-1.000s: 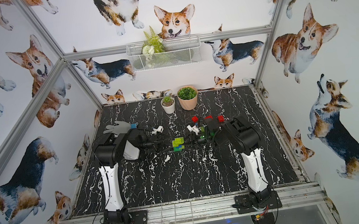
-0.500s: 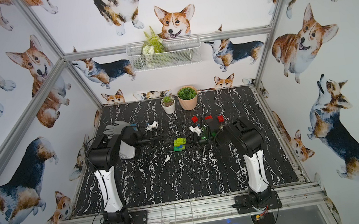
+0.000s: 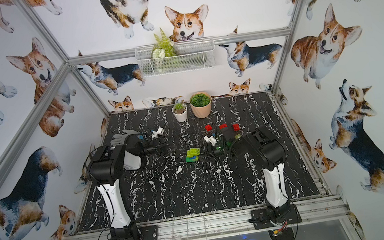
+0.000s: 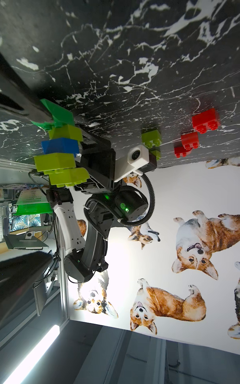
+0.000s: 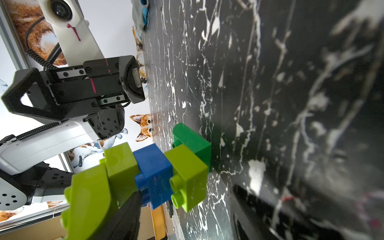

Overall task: Assemble the letter s with lego
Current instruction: Assemble the lego brick with the lego brick.

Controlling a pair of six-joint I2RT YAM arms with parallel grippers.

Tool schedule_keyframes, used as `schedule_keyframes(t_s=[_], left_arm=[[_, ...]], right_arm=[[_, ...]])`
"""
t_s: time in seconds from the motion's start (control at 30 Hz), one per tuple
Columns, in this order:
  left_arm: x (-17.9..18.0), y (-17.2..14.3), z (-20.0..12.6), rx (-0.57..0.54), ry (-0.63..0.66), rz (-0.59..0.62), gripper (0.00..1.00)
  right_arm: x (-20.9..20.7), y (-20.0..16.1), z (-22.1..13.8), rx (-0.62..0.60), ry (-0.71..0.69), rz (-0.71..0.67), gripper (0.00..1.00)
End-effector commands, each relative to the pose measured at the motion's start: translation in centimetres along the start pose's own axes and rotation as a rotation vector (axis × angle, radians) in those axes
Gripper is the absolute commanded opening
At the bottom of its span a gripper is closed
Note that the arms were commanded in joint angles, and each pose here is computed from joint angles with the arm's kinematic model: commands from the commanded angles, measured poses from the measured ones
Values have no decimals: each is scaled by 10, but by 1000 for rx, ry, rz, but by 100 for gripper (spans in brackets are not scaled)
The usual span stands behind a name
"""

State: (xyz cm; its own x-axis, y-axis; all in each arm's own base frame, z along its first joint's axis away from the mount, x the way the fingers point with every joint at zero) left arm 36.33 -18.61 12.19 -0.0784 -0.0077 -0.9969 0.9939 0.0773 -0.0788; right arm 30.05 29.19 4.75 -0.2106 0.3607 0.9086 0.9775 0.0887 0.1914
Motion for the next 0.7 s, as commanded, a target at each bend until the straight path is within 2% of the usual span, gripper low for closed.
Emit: schedule_keyframes(t_s=[0.0,0.13,0.17,0.2,0.23,0.27,0.3,0.4,0.47,0.67], left_arm=[[-8,1,-2,0,-7,3,100],[-1,6,-8,-74,59,47,100],[13,3,-11,-100,161,65,99],[20,-1,-17,-87,418,167,99],[16,-24,-12,31,539,187,100],[4,-26,-8,40,463,152,100],[1,-14,-14,-20,444,112,100],[-1,-7,-19,-31,503,123,100],[5,-15,-12,22,594,149,100],[5,-16,-13,2,616,149,100]], right_arm=[[-22,-6,0,-2,-125,100,68],[-24,-6,-1,4,-143,92,67],[-23,-6,-2,1,-149,89,67],[-22,-5,-2,0,-151,85,67],[-23,-6,-2,0,-151,86,67],[-23,-6,-3,-1,-149,89,67],[-24,-5,-2,-5,-143,89,67],[-24,-3,1,-22,-111,106,67],[-24,-1,1,-29,-106,103,67],[-19,-3,-3,-35,-117,86,67]])
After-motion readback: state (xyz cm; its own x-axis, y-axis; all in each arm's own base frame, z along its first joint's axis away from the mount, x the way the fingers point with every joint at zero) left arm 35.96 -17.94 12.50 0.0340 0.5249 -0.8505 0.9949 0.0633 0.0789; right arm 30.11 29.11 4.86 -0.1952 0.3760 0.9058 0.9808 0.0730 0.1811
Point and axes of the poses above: each gripper's point midway between its finger pads, its own z axis out along the fingers, its own x axis along the line the jaws close on, y = z × x, the point moved 2 cm from there along -z, back along the fingers, and after that the axes turned 11 degrees about -z, right-handed, at the moved point
